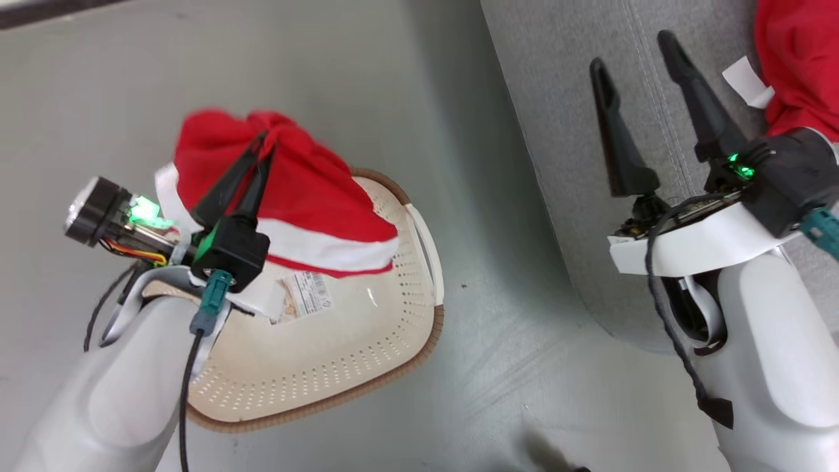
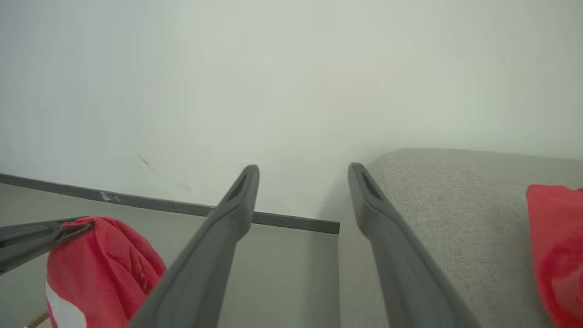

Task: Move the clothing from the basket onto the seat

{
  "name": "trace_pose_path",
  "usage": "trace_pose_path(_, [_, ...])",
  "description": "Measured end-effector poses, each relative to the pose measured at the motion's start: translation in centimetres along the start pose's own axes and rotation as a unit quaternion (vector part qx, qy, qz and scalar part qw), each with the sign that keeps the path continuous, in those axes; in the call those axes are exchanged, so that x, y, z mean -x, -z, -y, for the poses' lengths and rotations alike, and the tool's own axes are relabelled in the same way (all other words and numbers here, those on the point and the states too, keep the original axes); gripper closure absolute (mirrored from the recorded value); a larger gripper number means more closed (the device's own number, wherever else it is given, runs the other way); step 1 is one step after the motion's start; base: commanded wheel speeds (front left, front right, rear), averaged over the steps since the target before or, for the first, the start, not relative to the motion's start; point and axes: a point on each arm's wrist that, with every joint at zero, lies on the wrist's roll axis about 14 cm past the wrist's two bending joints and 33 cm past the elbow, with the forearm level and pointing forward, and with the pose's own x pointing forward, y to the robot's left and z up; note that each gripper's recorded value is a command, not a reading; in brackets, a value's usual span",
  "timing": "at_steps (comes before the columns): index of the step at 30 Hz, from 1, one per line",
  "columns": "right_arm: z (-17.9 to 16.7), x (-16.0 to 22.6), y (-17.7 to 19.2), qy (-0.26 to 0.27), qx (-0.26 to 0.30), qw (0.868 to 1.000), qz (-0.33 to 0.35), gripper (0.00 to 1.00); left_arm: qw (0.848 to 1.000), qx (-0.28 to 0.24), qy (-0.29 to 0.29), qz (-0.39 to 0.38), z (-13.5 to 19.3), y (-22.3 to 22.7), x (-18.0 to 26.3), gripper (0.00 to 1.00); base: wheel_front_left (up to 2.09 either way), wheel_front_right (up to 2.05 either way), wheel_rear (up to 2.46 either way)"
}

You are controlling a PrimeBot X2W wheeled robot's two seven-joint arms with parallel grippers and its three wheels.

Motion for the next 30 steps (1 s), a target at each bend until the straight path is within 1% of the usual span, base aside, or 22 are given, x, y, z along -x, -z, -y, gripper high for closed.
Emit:
trace_pose_path(4, [-1.1,-0.1,-0.8,-0.016,0.006,1.000,0.006,0.00,0.998,-0.011,-0.035,0.041,-2.6,-3.5,0.4,1.00,0.00,0.00,0.00])
trace_pose_path(8, [-2.0,-0.1,-1.9,-0.028,0.006,0.999,0.018,0.00,0.997,-0.013,-0.060,0.056,-4.5,-5.5,1.8,1.00,0.00,0.00,0.00])
trace_pose_path(16, [-4.8,0.3,-3.5,-0.070,0.005,0.997,0.026,0.00,0.991,-0.022,-0.095,0.087,-6.9,-9.7,4.3,1.00,0.00,0.00,0.00])
trace_pose_path(21, [-6.1,0.8,-4.2,-0.097,0.015,0.995,0.030,0.00,0.988,-0.028,-0.114,0.099,-8.2,-11.5,6.0,1.00,0.00,0.00,0.00])
trace_pose_path(30, [-9.7,2.3,-6.2,-0.173,0.031,0.983,0.042,0.00,0.978,-0.050,-0.144,0.143,-9.8,-16.6,9.8,1.00,0.00,0.00,0.00])
